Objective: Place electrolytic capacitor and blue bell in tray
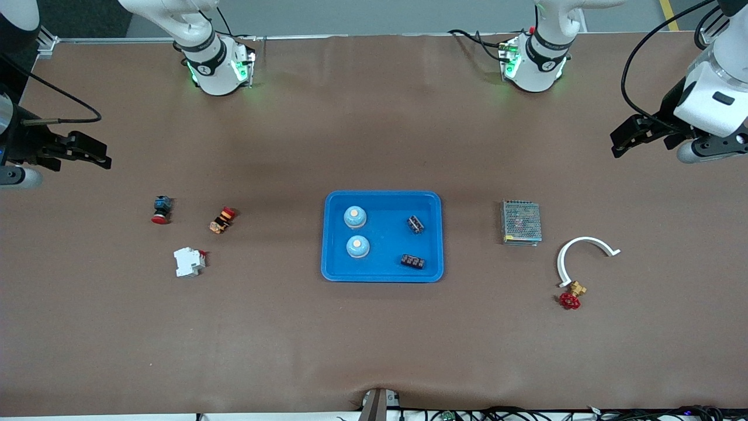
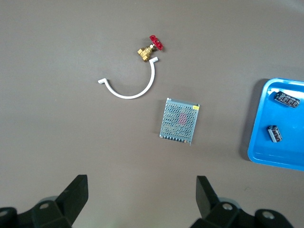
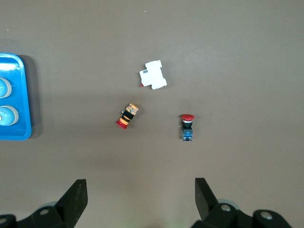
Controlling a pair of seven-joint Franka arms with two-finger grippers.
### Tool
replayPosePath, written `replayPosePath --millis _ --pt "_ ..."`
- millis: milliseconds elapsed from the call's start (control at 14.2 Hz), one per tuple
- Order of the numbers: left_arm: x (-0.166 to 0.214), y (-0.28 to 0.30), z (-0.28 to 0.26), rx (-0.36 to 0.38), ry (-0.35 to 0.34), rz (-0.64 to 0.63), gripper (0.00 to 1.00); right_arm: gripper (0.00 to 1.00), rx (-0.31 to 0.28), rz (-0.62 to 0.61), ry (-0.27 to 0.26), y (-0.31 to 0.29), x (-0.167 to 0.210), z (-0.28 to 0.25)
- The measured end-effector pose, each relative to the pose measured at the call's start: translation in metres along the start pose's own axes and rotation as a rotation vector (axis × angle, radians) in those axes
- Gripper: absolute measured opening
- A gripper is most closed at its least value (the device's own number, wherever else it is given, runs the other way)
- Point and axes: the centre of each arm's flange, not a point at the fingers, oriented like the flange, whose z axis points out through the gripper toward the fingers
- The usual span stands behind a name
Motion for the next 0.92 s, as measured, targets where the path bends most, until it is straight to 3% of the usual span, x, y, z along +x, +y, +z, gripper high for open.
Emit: replayPosePath --millis 424,918 --pt "0.0 0.002 -0.0055 -0.003 0.011 0.004 1.0 1.0 0.0 0.0 0.009 0.0001 0.0002 -0.0014" --pt "-0.0013 0.0044 0.0014 -0.022 -0.032 0.032 1.0 1.0 -0.012 0.011 0.032 0.0066 0.0007 -0.009"
